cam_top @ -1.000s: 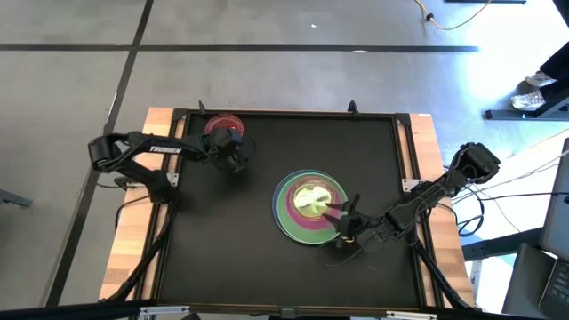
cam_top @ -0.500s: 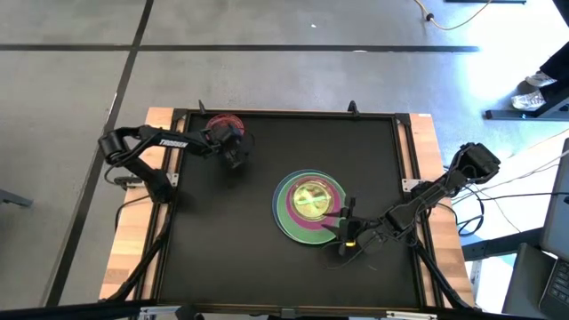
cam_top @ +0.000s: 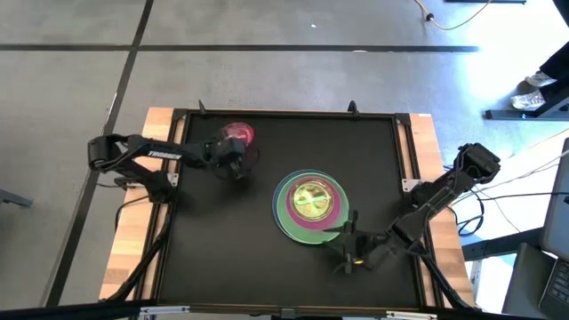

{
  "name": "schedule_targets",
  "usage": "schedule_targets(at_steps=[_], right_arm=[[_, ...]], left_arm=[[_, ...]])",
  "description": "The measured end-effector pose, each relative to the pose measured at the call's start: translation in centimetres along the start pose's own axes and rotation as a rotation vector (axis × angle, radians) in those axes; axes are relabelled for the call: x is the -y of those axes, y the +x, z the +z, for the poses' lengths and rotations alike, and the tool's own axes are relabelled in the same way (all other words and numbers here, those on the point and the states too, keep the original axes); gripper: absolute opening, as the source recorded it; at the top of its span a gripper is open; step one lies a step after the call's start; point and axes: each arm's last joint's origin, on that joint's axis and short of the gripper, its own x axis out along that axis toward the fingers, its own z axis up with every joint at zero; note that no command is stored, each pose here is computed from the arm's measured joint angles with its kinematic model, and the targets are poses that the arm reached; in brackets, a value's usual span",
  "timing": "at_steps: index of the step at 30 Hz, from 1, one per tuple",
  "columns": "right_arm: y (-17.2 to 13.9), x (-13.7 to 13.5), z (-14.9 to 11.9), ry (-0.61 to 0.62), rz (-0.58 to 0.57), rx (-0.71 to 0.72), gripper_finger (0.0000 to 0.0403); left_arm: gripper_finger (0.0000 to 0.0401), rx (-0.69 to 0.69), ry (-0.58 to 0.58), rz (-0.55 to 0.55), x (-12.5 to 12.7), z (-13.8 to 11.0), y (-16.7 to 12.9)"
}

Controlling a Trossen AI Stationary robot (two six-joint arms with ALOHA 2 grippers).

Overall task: Stack plastic plates
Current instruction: Stack the red plate on top of the light green plate

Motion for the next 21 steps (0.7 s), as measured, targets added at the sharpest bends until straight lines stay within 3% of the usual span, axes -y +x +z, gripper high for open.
schedule_targets(at_steps=[11, 16, 21], right_arm=[[-0.9, -0.8, 0.4, 0.013, 0.013, 0.034, 0.0150], [-0.9, -0.9, 0.6, 0.025, 0.016, 0.048, 0.0150], [-1.0, -1.0, 1.6, 0.024, 0.047, 0.127, 0.0150]], left_arm=[[0.0003, 0.467, 0.118, -0.273, 7.2, 2.4, -7.6], [0.0005, 0.653, 0.147, -0.419, 10.3, 3.0, -9.0], [0.0005, 0.813, 0.173, -0.461, 12.7, 3.5, -9.4]])
